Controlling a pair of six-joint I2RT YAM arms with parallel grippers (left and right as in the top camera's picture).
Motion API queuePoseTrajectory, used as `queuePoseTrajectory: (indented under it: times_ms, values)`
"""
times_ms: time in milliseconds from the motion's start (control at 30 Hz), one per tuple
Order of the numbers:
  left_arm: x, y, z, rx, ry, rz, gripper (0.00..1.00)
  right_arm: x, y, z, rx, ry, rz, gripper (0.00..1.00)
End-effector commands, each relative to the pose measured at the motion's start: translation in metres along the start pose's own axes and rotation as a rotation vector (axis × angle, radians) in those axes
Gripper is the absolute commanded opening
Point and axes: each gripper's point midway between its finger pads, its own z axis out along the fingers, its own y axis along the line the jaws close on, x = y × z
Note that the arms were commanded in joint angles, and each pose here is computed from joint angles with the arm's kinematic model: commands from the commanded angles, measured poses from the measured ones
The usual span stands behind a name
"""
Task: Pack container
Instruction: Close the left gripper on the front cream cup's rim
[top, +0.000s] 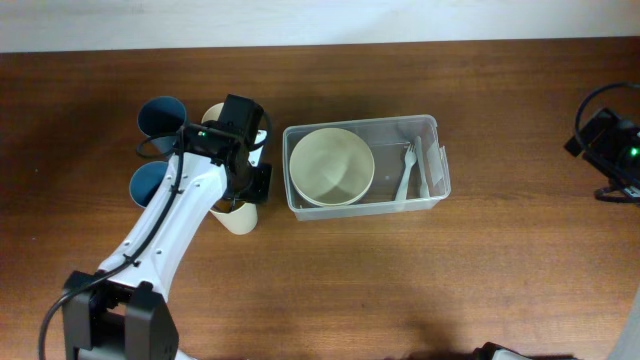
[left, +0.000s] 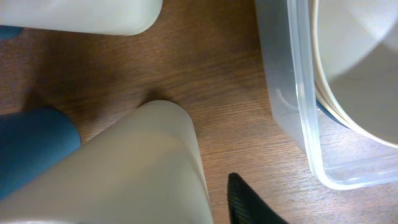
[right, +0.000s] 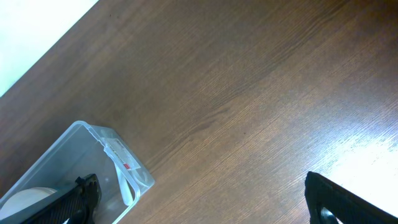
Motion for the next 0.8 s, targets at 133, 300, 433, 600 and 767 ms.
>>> queuePoseTrajectory:
  times_ms: [133,300,433,600,767]
  values:
    - [-0.0051,0.0006,0.0000,-0.009,-0.008,-0.001,0.32,-0.0041,-0.0011,-0.0023,0.002,-0.014,0.003,0.99]
    - [-0.0051,0.0005,0.0000,-0.009,-0.009,-0.001,0.21,-0.0041,-0.0011,-0.0023,0.002,-0.014,0.003,0.99]
    - [-0.0038,-0.0035,0.0002,-0.007,-0.006,0.010,0.21,-0.0041,-0.0011,-0.0023,0.002,-0.014,0.003,0.99]
    - [-0.0031,-0.0092,0.0001,-0.014,-0.008,0.031,0.21,-0.0041,-0.0011,-0.0023,0.002,-0.014,0.003,0.99]
    - [-0.0038,-0.0057,-0.0001,-0.045,-0.013,0.036,0.18,-0.0041,-0.0012,-0.0023,0.002,-0.014,0.003,0.99]
